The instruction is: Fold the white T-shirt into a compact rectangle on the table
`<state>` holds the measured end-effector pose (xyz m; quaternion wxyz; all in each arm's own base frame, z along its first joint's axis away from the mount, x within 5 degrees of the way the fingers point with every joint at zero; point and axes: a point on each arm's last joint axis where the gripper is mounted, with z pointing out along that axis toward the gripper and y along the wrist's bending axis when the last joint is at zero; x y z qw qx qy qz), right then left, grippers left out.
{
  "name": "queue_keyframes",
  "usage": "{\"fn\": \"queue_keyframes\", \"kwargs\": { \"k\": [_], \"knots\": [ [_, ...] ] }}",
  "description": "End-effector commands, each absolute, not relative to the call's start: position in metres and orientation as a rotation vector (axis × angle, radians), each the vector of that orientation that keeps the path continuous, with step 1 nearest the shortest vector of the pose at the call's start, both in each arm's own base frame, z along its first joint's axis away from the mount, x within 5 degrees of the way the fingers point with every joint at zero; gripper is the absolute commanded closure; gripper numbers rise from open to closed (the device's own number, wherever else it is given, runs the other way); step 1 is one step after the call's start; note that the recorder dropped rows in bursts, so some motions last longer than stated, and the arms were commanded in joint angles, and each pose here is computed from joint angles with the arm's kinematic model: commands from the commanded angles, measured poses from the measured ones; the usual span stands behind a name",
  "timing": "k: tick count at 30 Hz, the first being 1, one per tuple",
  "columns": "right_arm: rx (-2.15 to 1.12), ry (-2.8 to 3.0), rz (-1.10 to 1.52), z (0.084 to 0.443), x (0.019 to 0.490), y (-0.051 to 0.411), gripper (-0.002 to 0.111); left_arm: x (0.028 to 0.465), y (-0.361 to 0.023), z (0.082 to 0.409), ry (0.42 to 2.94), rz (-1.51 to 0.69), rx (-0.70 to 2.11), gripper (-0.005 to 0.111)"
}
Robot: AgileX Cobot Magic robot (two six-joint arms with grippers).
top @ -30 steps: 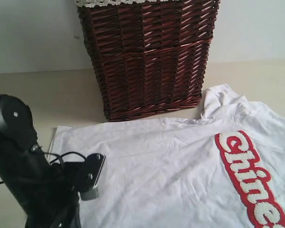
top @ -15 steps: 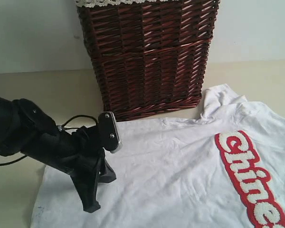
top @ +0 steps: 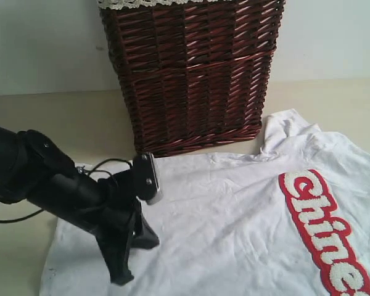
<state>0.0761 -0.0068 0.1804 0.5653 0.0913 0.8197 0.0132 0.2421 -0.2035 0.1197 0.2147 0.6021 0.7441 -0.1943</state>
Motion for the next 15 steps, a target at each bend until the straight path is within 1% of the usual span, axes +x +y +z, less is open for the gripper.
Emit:
{"fn": "queue_keyframes", "kwargs": {
  "k": [1,3,4,7,9,12,15],
  "knots": [
    [0.204,1.916,0.030,0.180,0.076,-0.006,0.108,0.270,-0.185,0.182,2.079,-0.300,1.105,0.107],
    [0.204,1.916,0.030,0.180,0.076,-0.006,0.108,0.275,-0.169,0.212,2.088,-0.259,0.830,0.107],
    [0.204,1.916,0.030,0.180,0.076,-0.006,0.108,0.276,-0.156,0.232,2.063,-0.222,0.699,0.107],
    [0.204,1.916,0.030,0.180,0.076,-0.006,0.108,0.269,-0.123,0.277,1.983,-0.173,0.471,0.107],
    [0.204,1.916,0.030,0.180,0.076,-0.006,0.108,0.254,-0.100,0.303,1.906,-0.143,0.380,0.107],
    [0.204,1.916,0.030,0.180,0.076,-0.006,0.108,0.223,-0.068,0.324,1.816,-0.128,0.263,0.107],
    [0.204,1.916,0.030,0.180,0.076,-0.006,0.108,0.185,-0.040,0.322,1.771,-0.152,0.097,0.107]
  ]
}}
